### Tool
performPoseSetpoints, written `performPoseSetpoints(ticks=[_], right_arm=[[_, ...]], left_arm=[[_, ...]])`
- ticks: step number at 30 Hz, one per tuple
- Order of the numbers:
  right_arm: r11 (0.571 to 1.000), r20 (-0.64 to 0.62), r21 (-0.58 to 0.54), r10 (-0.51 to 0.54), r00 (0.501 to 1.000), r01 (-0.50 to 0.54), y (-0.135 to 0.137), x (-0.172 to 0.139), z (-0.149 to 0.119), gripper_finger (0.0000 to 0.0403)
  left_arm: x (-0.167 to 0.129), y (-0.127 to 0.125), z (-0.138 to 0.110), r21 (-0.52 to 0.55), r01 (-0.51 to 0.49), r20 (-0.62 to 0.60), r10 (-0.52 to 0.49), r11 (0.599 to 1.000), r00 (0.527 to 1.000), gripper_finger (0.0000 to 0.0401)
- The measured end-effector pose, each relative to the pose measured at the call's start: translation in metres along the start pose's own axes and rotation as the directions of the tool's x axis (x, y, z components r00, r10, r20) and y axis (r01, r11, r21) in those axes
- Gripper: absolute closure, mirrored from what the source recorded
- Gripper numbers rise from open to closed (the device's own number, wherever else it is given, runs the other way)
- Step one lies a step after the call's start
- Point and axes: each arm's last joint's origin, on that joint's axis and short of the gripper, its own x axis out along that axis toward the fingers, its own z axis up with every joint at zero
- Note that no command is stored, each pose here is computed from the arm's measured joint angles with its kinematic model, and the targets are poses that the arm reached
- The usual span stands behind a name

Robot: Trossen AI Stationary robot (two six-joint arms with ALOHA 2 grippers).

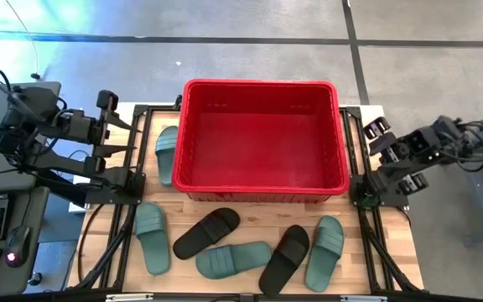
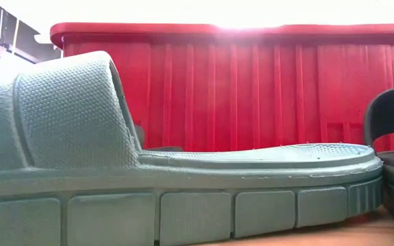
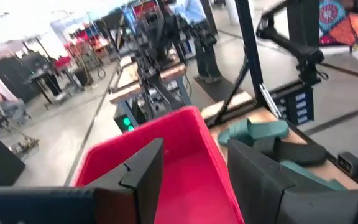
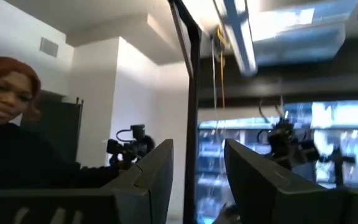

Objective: Pick and place slides into bin
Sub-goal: Put the green slide in the red bin

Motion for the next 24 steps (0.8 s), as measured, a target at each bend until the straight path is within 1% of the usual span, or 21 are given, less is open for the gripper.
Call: performPoseSetpoints(ticks=[3,5,7,10,13,17,18,19,21,24], right_arm=[[0.999,-0.039,0.046,0.014,0.999,-0.012,-0.002,0.021,0.011,0.0269],[0.997,-0.048,0.060,0.054,0.997,-0.052,-0.003,0.033,0.016,0.0269],[0.991,-0.053,0.102,0.095,0.994,-0.090,-0.003,0.045,0.020,0.0269],[0.980,-0.056,0.184,0.088,0.995,-0.077,-0.005,0.062,0.025,0.0269],[0.965,-0.087,0.258,0.081,0.993,-0.056,-0.008,0.079,0.019,0.0269],[0.935,-0.157,0.354,0.079,0.985,-0.018,-0.011,0.100,0.001,0.0269],[0.919,-0.186,0.395,0.081,0.979,-0.001,-0.012,0.105,-0.006,0.0269],[0.893,-0.215,0.449,0.101,0.971,0.007,-0.011,0.109,-0.012,0.0269],[0.822,-0.262,0.568,0.141,0.955,0.034,-0.005,0.119,-0.024,0.0269],[0.716,-0.359,0.682,0.150,0.921,0.149,0.009,0.137,-0.051,0.0269]], left_arm=[[0.003,-0.001,-0.004,-0.003,0.013,-0.034,-0.013,1.000,0.999,0.0240],[0.005,-0.002,-0.005,-0.004,0.015,-0.049,-0.015,1.000,0.999,0.0240],[0.006,-0.002,-0.005,-0.003,0.009,-0.052,-0.009,1.000,0.999,0.0240],[0.005,-0.001,-0.006,-0.003,0.007,-0.053,-0.007,1.000,0.999,0.0240],[0.005,-0.002,-0.006,-0.004,0.010,-0.062,-0.011,1.000,0.998,0.0240],[0.005,-0.002,-0.008,-0.005,0.014,-0.075,-0.015,1.000,0.997,0.0240],[0.005,-0.002,-0.008,-0.006,0.012,-0.076,-0.012,1.000,0.997,0.0240],[0.005,-0.002,-0.008,-0.010,0.011,-0.076,-0.012,1.000,0.997,0.0240],[0.005,-0.002,-0.008,-0.012,0.011,-0.076,-0.012,1.000,0.997,0.0240],[0.005,-0.002,-0.008,-0.013,-0.006,-0.083,0.005,1.000,0.997,0.0240]])
